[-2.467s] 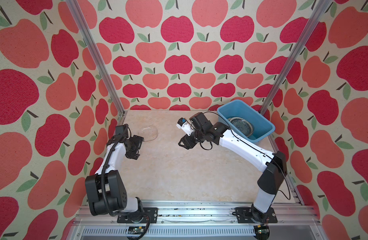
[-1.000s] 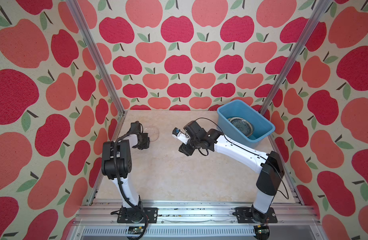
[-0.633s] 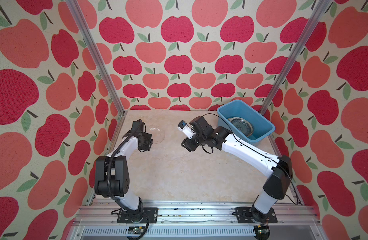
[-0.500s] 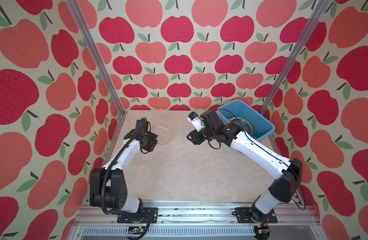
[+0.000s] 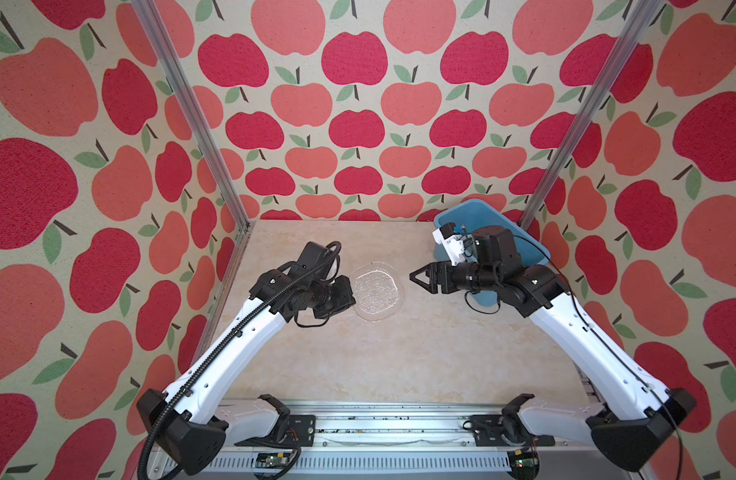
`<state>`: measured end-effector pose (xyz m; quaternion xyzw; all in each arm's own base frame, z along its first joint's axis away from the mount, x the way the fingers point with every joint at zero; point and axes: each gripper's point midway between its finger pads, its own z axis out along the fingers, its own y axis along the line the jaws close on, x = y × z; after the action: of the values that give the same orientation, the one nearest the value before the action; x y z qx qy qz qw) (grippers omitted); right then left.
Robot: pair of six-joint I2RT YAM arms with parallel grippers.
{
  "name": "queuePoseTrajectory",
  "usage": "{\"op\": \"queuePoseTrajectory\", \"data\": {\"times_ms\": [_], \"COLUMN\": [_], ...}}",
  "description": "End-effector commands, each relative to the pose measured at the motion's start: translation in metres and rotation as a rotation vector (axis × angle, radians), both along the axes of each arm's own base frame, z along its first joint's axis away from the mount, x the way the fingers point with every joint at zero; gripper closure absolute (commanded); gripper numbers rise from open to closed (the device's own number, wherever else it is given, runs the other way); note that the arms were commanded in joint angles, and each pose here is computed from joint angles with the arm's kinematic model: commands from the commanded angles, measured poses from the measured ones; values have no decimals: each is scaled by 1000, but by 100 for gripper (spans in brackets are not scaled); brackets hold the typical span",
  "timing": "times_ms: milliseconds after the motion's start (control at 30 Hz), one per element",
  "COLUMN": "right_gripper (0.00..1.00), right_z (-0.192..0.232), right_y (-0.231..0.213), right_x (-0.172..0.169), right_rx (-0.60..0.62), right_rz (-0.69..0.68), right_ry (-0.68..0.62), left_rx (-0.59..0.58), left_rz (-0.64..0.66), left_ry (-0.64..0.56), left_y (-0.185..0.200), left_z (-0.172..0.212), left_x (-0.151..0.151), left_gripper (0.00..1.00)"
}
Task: Place the plates into the plastic bin on the countertop
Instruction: 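Pass the glass plate from the left gripper to the right gripper, then carry the glass plate into the bin with the right gripper while the left gripper withdraws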
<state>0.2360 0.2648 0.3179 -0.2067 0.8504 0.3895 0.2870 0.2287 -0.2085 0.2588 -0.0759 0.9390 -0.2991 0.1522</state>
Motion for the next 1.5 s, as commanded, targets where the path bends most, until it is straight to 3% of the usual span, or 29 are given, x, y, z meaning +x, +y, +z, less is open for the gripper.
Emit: {"op": "queuePoseTrajectory", "data": {"times_ms": [0,167,467,700,767,900,1100,1267,1467], "right_gripper": [29,37,78,97,100,100,100,100,100], "right_z": [-12,-19,-26,-26,-27,-30,-21,-24,-55], "right_y": [-6,1,1,-1,-4,-24,-66,-123,-202], "right_x": [-24,-33,-27,-24,-19,2,60,114,167], "right_rx": [15,59,50,40,24,17,199,315,381], "right_rz": [34,77,39,12,-20,-166,-433,-705,-1047], "right_ry": [93,166,181,187,187,241,358,422,504], "left_rx": [-35,-72,-79,-117,-118,-155,-200,-141,-48], "left_rz": [-59,-140,-139,-146,-144,-128,13,99,47], "left_ry": [3,-1,-12,-29,-41,-173,-477,-610,-650], "left_y": [-10,-33,-45,-56,-57,-58,-29,5,9], "left_z": [16,28,29,36,38,62,110,123,114], "left_x": [-17,-27,-24,-16,-13,-1,18,17,19], "left_gripper": [100,100,100,95,85,42,15,4,0]}}
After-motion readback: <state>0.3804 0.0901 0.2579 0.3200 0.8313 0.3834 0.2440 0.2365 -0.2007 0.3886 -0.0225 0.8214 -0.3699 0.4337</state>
